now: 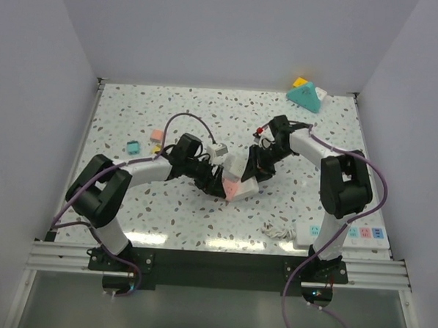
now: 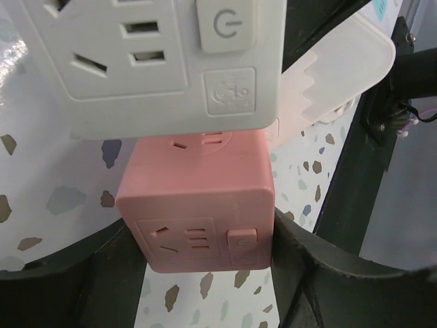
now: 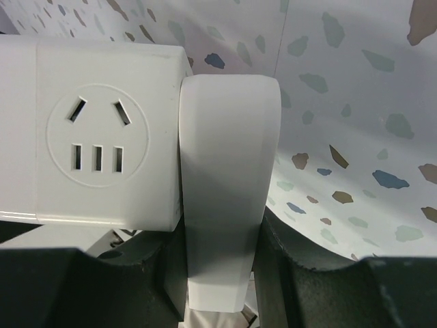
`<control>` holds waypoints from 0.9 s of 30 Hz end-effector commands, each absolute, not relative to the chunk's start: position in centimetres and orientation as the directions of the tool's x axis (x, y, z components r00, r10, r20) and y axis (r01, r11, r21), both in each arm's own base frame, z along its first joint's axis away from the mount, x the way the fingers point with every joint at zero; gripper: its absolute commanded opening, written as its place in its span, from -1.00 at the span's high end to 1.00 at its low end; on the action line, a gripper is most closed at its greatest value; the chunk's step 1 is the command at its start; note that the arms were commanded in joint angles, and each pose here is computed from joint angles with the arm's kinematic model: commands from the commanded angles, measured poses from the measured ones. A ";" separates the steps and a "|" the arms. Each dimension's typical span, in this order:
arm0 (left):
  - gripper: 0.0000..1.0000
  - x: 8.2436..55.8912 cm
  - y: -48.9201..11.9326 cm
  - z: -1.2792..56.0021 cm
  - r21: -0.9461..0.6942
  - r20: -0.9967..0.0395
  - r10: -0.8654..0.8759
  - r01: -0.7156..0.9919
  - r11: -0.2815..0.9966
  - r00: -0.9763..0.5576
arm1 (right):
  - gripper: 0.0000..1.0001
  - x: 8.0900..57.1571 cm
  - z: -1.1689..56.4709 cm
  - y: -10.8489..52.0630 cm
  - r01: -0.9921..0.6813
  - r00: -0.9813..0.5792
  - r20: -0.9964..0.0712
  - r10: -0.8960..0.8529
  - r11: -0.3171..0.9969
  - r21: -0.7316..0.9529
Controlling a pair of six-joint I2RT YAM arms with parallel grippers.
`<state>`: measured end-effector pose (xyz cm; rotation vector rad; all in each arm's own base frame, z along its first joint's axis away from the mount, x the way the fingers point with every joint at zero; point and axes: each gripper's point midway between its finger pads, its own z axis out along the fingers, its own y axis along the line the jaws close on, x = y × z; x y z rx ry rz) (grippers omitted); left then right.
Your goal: Pull the plug off the socket
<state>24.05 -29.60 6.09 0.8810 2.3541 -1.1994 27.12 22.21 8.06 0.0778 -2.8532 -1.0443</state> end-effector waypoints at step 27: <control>1.00 30.2 -27.2 23.0 -0.487 -0.859 -0.085 0.752 0.445 -0.505 | 1.00 27.3 2.9 12.5 -0.042 -0.999 -0.016 -0.041 0.999 0.009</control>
